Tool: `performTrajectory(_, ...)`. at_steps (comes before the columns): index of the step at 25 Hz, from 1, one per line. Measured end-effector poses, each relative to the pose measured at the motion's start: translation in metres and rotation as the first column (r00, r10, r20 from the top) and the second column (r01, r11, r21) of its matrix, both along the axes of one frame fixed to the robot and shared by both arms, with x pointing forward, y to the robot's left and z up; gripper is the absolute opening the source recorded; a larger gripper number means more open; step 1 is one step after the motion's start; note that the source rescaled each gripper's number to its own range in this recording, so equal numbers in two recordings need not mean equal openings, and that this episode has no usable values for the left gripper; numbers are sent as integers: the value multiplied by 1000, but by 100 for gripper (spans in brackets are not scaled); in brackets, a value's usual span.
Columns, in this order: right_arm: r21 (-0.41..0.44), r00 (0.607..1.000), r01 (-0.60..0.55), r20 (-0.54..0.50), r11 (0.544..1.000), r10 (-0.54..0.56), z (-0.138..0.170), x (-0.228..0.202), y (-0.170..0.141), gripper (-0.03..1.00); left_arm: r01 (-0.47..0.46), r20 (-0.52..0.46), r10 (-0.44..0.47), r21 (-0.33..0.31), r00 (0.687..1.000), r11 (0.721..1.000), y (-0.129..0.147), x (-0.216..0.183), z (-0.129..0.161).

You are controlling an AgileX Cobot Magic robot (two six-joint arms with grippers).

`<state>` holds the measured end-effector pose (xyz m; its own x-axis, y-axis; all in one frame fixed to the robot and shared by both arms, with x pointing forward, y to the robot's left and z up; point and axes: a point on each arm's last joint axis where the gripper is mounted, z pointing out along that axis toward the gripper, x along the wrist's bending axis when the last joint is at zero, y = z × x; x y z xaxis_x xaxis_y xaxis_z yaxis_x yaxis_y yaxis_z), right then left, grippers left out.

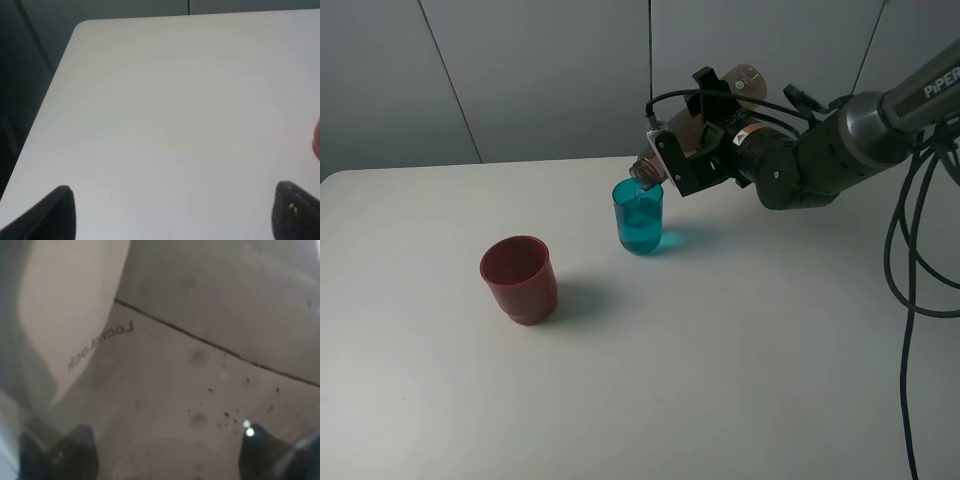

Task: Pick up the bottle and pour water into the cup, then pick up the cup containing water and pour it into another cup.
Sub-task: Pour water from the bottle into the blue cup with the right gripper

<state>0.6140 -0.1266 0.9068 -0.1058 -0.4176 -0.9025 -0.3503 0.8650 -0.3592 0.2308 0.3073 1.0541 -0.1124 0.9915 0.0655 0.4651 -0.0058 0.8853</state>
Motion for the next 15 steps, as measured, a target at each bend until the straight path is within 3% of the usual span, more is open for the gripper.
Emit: performTrajectory(15, -1, 999, -13, 33, 1000, 13, 4, 1, 2, 0, 0, 0, 0, 0, 1000, 1000, 0, 0, 0)
